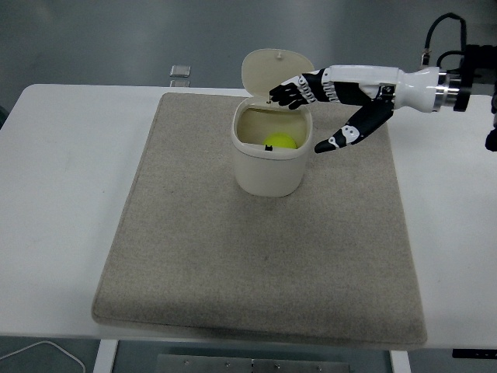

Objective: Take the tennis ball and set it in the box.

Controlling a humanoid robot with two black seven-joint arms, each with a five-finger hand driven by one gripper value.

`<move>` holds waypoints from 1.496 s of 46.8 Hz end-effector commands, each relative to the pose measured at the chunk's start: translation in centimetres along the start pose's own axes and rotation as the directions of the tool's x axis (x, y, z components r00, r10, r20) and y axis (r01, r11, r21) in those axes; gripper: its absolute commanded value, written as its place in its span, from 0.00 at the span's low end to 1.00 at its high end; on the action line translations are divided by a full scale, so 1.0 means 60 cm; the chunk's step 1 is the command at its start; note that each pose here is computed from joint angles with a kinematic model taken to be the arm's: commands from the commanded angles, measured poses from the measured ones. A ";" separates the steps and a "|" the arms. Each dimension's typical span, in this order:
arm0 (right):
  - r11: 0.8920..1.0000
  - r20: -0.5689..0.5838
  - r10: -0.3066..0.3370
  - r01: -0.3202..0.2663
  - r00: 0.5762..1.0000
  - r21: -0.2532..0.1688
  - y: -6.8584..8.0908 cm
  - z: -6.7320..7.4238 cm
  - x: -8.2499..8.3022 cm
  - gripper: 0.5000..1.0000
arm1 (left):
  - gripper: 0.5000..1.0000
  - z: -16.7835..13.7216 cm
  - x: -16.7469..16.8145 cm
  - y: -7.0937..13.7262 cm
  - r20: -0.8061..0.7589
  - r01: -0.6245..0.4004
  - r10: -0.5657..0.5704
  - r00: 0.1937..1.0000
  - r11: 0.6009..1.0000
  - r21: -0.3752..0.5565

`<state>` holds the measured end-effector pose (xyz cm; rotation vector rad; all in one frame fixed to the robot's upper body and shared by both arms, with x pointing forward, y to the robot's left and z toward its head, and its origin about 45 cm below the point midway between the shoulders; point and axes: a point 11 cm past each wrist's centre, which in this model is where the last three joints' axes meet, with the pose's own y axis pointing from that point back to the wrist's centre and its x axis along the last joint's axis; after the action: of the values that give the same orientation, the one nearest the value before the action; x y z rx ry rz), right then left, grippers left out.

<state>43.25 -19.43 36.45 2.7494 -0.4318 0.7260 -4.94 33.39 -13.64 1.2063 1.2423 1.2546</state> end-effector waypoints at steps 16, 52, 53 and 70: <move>0.983 0.203 0.185 -0.181 0.961 -0.038 0.083 0.053 0.020 0.82 | 0.99 0.000 0.000 0.000 0.000 0.000 0.000 1.000 1.000 0.000; 0.774 0.670 0.593 -0.545 0.447 -0.321 0.031 0.216 0.000 0.83 | 0.99 -0.001 0.000 0.000 0.000 0.000 0.000 1.000 1.000 0.001; 0.772 0.678 0.593 -0.546 0.434 -0.325 0.030 0.219 -0.002 0.83 | 0.99 0.000 0.000 0.000 0.000 0.000 0.000 1.000 1.000 0.000; 0.767 0.702 0.587 -0.554 0.403 -0.323 0.040 0.225 -0.004 0.83 | 0.99 -0.001 0.000 0.000 0.000 0.000 0.000 1.000 1.000 0.001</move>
<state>48.11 -25.84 25.41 2.6970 -1.6172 -0.4906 -4.93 33.39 -13.64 1.2063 1.2424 1.2546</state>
